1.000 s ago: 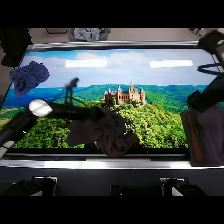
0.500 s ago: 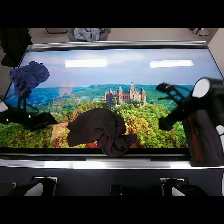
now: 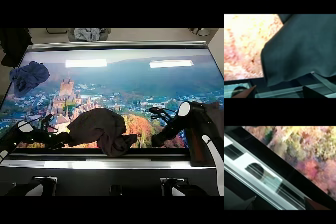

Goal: Fold the shirts.

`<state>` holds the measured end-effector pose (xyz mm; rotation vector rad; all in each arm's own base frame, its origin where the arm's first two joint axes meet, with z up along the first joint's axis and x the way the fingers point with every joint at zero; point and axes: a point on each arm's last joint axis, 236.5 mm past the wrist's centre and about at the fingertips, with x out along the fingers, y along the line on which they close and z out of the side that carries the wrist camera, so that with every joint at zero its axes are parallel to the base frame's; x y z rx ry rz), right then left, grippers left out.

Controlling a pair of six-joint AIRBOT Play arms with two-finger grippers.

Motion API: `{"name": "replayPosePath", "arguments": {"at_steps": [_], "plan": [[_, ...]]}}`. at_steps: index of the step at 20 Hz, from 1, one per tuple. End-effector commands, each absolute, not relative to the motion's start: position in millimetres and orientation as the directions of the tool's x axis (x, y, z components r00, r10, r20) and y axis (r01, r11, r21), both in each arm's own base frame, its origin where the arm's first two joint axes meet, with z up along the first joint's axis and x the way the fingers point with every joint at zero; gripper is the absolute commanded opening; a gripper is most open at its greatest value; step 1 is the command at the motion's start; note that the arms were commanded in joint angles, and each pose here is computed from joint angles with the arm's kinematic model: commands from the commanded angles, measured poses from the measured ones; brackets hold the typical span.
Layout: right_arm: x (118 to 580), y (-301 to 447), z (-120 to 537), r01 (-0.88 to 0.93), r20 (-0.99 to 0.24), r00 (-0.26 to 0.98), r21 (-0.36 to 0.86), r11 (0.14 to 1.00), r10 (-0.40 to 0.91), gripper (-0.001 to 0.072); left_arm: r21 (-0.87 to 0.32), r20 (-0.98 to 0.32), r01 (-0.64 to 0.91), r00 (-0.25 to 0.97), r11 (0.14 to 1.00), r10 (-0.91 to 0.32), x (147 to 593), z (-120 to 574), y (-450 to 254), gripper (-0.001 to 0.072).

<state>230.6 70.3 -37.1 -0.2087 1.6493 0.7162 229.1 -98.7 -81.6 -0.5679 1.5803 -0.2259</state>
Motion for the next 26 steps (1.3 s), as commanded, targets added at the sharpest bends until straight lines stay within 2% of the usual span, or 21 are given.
{"name": "replayPosePath", "arguments": {"at_steps": [1, 3, 4, 5, 7, 8, 14, 15, 16, 17, 18, 19, 21, 23, 25, 26], "plan": [[246, 93, -39, -0.480, -0.924, -0.154, 0.380, 0.791, 0.350, 0.0714, -0.493, -0.865, -0.233, 0.028, 0.838, -0.501, 237, -93, -120, 0.0691], [256, 100, -48, -0.435, -0.915, -0.142, 0.400, 0.806, 0.377, 0.0714, -0.480, -0.872, -0.239, 0.021, 0.844, -0.490, 239, -102, -126, 0.0688], [259, 107, -53, -0.404, -0.900, -0.149, 0.433, 0.806, 0.409, 0.0714, -0.473, -0.875, -0.265, 0.028, 0.840, -0.483, 241, -105, -125, 0.0537], [262, 119, -55, -0.375, -0.876, -0.153, 0.480, 0.793, 0.458, 0.0714, -0.470, -0.877, -0.287, 0.048, 0.834, -0.478, 246, -106, -124, 0.0305], [274, 143, -55, -0.325, -0.824, -0.126, 0.561, 0.762, 0.553, 0.0714, -0.471, -0.878, -0.299, 0.072, 0.830, -0.473, 252, -104, -122, 0.0101], [279, 148, -60, -0.323, -0.826, -0.112, 0.556, 0.766, 0.552, 0.0714, -0.473, -0.878, -0.292, 0.073, 0.831, -0.473, 252, -104, -123, 0.0035], [274, 187, -105, -0.297, -0.849, -0.168, 0.528, 0.796, 0.501, 0.0708, -0.493, -0.870, -0.231, 0.127, 0.838, -0.477, 258, -86, -123, 0.0031], [272, 193, -111, -0.302, -0.852, -0.174, 0.523, 0.797, 0.493, 0.0658, -0.497, -0.868, -0.225, 0.139, 0.838, -0.477, 260, -83, -123, 0.0031], [272, 198, -114, -0.316, -0.856, -0.172, 0.516, 0.796, 0.487, 0.0441, -0.501, -0.865, -0.212, 0.152, 0.839, -0.478, 261, -79, -123, 0.0031], [272, 199, -114, -0.326, -0.858, -0.169, 0.513, 0.794, 0.485, 0.0093, -0.504, -0.861, -0.178, 0.173, 0.845, -0.478, 264, -73, -123, 0.0031], [276, 198, -110, -0.337, -0.859, -0.159, 0.511, 0.791, 0.487, 0.0039, -0.508, -0.853, -0.116, 0.206, 0.854, -0.479, 271, -62, -123, 0.0028], [285, 195, -103, -0.384, -0.866, -0.125, 0.492, 0.781, 0.484, 0.0038, -0.508, -0.837, -0.052, 0.266, 0.860, -0.478, 283, -41, -123, 0.0028], [324, 178, -61, -0.510, -0.895, 0.028, 0.370, 0.777, 0.445, 0.0038, -0.470, -0.747, 0.093, 0.487, 0.878, -0.452, 325, 41, -113, 0.0027], [375, 146, 22, -0.601, -0.875, 0.285, 0.155, 0.784, 0.391, 0.0038, -0.375, -0.522, 0.198, 0.762, 0.906, -0.383, 359, 180, -89, 0.0027], [413, 97, 154, -0.551, -0.737, 0.612, -0.135, 0.823, 0.289, 0.0039, -0.227, -0.218, 0.195, 0.945, 0.954, -0.245, 350, 333, -47, 0.0027], [416, 69, 235, -0.459, -0.601, 0.768, -0.277, 0.844, 0.221, 0.0039, -0.179, -0.078, 0.152, 0.983, 0.972, -0.168, 330, 400, -27, 0.0027]]}}
